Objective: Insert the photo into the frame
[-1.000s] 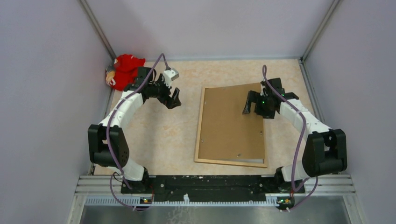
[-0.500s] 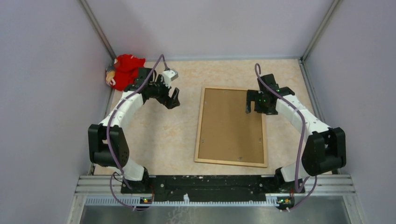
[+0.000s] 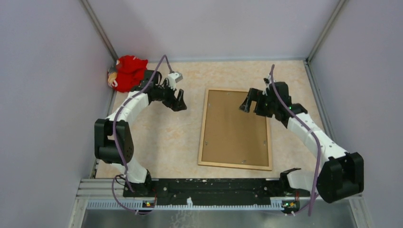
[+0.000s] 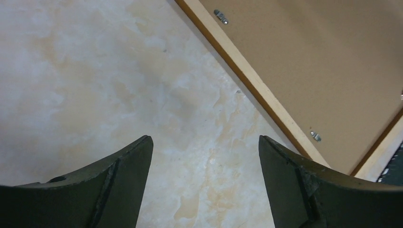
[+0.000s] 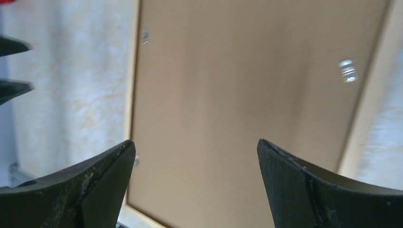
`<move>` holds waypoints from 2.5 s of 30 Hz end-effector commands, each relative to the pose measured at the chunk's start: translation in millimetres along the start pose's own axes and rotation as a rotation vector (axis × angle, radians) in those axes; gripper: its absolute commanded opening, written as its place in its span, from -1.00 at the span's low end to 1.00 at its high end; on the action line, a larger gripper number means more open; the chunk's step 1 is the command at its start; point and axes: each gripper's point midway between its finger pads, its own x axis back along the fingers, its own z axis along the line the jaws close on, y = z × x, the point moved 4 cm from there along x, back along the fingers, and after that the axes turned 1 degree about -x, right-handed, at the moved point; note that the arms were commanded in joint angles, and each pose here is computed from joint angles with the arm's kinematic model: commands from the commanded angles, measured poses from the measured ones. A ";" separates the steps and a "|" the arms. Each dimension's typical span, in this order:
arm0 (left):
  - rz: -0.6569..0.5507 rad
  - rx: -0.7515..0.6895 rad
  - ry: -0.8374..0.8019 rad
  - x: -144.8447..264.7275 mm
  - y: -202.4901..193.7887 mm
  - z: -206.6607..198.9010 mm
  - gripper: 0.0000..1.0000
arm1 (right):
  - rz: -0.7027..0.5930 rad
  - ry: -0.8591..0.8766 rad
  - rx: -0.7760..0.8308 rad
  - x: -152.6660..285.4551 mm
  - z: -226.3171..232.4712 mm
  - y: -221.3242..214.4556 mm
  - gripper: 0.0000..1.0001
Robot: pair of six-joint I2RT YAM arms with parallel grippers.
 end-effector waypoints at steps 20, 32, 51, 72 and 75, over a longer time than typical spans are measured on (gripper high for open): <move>0.200 0.284 -0.340 -100.1 -62.0 -62.5 0.35 | 0.182 0.423 0.089 -56.1 133.0 -148.1 0.24; 0.220 0.311 -0.377 -102.8 -76.6 -78.3 -0.16 | 0.261 0.439 0.134 -73.4 128.6 -180.8 0.02; 0.213 0.266 -0.397 -100.0 -66.6 -85.7 -0.17 | 0.333 0.482 0.161 -89.6 123.2 -207.1 -0.09; 0.218 0.242 -0.402 -100.5 -66.6 -86.1 -0.17 | 0.347 0.486 0.161 -98.9 130.7 -206.1 -0.21; 0.216 0.234 -0.391 -100.4 -65.5 -84.5 -0.17 | 0.337 0.488 0.160 -99.8 133.6 -203.3 -0.21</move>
